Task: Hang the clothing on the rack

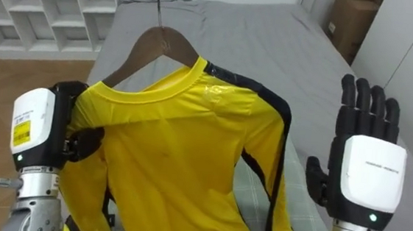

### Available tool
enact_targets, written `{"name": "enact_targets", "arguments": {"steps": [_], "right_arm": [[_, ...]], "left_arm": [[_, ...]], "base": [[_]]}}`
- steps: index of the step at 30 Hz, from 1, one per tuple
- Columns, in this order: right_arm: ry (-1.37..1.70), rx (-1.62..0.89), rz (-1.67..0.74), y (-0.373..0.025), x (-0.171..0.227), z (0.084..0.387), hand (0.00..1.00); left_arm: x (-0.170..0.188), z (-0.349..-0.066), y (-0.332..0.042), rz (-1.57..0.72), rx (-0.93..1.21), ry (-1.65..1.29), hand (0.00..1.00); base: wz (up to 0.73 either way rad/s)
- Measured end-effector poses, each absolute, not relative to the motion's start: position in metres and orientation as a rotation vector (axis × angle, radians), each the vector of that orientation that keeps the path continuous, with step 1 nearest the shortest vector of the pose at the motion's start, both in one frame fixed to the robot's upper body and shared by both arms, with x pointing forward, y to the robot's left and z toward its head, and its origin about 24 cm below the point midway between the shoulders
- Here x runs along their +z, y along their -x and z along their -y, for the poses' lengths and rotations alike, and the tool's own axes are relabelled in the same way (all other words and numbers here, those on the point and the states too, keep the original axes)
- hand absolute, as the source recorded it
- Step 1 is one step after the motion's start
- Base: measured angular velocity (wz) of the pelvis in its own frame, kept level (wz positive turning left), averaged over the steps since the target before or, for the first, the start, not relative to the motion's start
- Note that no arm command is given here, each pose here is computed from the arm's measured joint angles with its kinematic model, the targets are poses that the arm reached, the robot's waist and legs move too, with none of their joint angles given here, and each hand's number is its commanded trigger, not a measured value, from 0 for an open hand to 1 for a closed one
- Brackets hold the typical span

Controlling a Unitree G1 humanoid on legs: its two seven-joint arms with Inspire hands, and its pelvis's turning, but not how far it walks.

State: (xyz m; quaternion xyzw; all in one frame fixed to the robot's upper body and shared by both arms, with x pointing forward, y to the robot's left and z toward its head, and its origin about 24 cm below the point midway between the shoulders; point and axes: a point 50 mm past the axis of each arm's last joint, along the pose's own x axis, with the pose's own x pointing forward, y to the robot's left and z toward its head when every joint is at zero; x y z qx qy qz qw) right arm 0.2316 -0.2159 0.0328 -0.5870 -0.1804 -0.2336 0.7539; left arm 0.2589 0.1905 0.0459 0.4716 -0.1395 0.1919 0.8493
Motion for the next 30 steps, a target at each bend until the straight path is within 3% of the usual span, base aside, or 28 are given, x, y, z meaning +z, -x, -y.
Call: {"name": "enact_targets", "arguments": {"steps": [30], "right_arm": [[1.180,-0.347,0.428,-0.247,0.040,0.189,0.00]], "left_arm": [[0.056,-0.159,-0.259,0.367,0.213,-0.968,1.00]], "base": [[0.02]]}}
